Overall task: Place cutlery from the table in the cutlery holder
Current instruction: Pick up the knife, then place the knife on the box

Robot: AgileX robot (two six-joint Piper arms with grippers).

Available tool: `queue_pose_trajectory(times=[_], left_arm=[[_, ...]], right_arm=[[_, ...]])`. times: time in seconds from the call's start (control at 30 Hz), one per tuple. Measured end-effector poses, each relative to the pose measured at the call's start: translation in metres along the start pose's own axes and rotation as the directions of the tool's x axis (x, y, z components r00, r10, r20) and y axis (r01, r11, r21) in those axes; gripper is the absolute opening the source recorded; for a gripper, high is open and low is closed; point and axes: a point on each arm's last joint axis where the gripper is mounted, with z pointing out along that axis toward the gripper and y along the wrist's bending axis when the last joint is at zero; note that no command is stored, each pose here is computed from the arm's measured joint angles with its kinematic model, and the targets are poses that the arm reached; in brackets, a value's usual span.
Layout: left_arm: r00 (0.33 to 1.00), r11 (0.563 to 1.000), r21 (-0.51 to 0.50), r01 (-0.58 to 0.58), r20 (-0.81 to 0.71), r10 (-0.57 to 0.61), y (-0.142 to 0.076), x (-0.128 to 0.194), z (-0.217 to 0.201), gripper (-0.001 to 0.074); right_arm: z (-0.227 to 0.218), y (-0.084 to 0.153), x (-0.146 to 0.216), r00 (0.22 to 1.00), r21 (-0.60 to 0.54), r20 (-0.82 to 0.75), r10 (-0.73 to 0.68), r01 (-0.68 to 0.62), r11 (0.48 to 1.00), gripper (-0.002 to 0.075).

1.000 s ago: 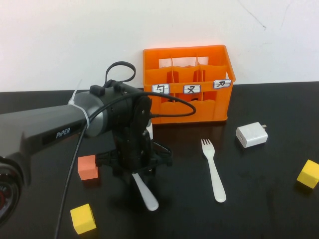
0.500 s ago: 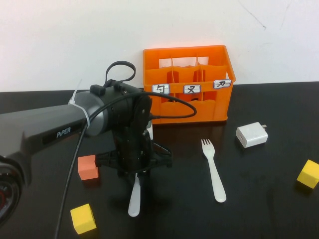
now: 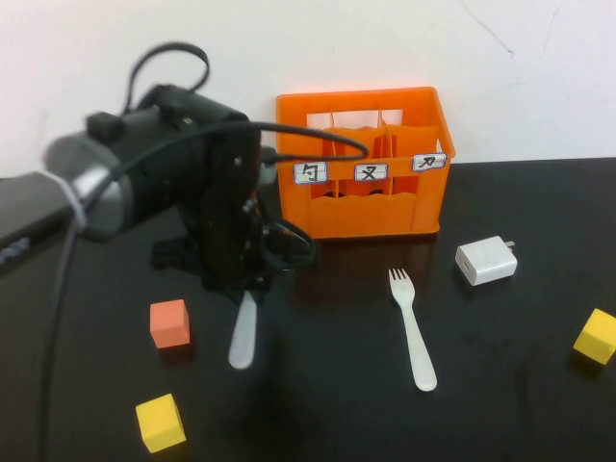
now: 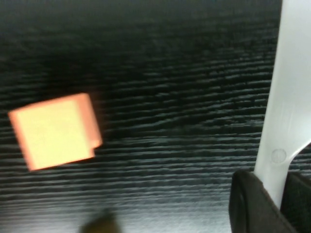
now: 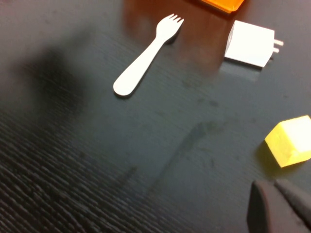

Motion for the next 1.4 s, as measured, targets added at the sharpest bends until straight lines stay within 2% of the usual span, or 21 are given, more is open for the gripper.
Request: queue_pose_trajectory(times=[0.13, 0.23, 0.47, 0.67, 0.77, 0.93, 1.23, 1.4], left_arm=[[0.996, 1.0, 0.0, -0.019, 0.085, 0.019, 0.006, -0.001, -0.027, 0.0095], [0.978, 0.999, 0.033, -0.038, 0.208, 0.03, 0.008, -0.005, -0.05, 0.0095], [0.875, 0.98, 0.176, -0.094, 0.484, -0.003, -0.002, -0.024, -0.077, 0.0095], [0.751, 0.929, 0.342, -0.144, 0.649, -0.123, -0.017, -0.04, -0.09, 0.0095], [0.645, 0.883, 0.415, -0.22, 0.741, -0.188, -0.026, -0.051, -0.095, 0.0095], [0.495, 0.826, 0.445, -0.347, 0.834, -0.241, -0.039, -0.064, -0.091, 0.0095], [0.465, 0.788, 0.472, -0.395, 0.843, -0.272, -0.058, -0.083, -0.045, 0.0095], [0.488, 0.779, 0.481, -0.403, 0.833, -0.262, -0.071, -0.088, -0.015, 0.0094]], right_arm=[[0.0, 0.0, 0.0, 1.0, 0.002, 0.001, -0.002, 0.002, 1.0, -0.0002], [0.0, 0.0, 0.0, 1.0, 0.002, 0.001, -0.002, 0.002, 1.0, -0.0002], [0.0, 0.0, 0.0, 1.0, 0.003, 0.002, -0.003, 0.003, 1.0, -0.0002], [0.0, 0.0, 0.0, 1.0, 0.003, 0.002, -0.003, 0.003, 1.0, -0.0002], [0.0, 0.0, 0.0, 1.0, 0.003, 0.002, -0.003, 0.003, 1.0, -0.0002], [0.0, 0.0, 0.0, 1.0, 0.003, 0.002, -0.004, 0.004, 1.0, -0.0002], [0.0, -0.001, 0.0, 1.0, 0.006, 0.004, -0.004, 0.004, 1.0, -0.0002], [0.0, -0.001, -0.001, 1.0, 0.01, 0.007, -0.004, 0.004, 1.0, -0.0002]])
